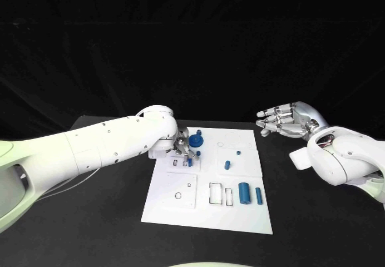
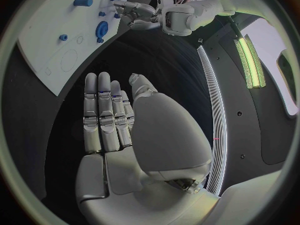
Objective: Assemble the parts on the task board
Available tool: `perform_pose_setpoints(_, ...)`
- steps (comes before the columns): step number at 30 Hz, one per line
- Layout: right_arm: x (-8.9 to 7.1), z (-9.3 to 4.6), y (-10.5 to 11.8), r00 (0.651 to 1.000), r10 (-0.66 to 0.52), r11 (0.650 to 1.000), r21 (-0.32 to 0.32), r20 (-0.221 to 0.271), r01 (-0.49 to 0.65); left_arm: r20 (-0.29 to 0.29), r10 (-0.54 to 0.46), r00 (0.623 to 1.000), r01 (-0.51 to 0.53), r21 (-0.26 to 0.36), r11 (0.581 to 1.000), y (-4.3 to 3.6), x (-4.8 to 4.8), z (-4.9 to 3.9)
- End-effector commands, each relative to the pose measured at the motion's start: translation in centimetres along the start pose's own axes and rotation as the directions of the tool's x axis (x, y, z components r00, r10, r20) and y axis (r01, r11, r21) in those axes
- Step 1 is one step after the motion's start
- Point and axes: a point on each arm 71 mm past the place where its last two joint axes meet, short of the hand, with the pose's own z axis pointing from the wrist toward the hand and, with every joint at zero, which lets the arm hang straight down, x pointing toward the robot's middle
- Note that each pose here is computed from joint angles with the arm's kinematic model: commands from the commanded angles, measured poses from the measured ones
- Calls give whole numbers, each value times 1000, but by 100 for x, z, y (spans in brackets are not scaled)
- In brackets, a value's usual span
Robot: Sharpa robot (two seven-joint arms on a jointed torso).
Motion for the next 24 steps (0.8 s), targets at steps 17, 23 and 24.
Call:
perform_pose_setpoints(17, -60, 43, -48, 999, -43, 999, -5, -4, 43, -18, 3, 1000, -3, -2, 1000, -22, 24, 21)
perform_pose_setpoints(23, -69, 47, -54, 999, -46, 999, -4, -2, 46, -21, 7, 1000, -7, 1, 1000, -30, 30, 17)
perform_pose_setpoints(24, -69, 49, -54, 999, -47, 999, -4, -2, 47, -21, 6, 1000, -6, 1, 1000, -31, 30, 17)
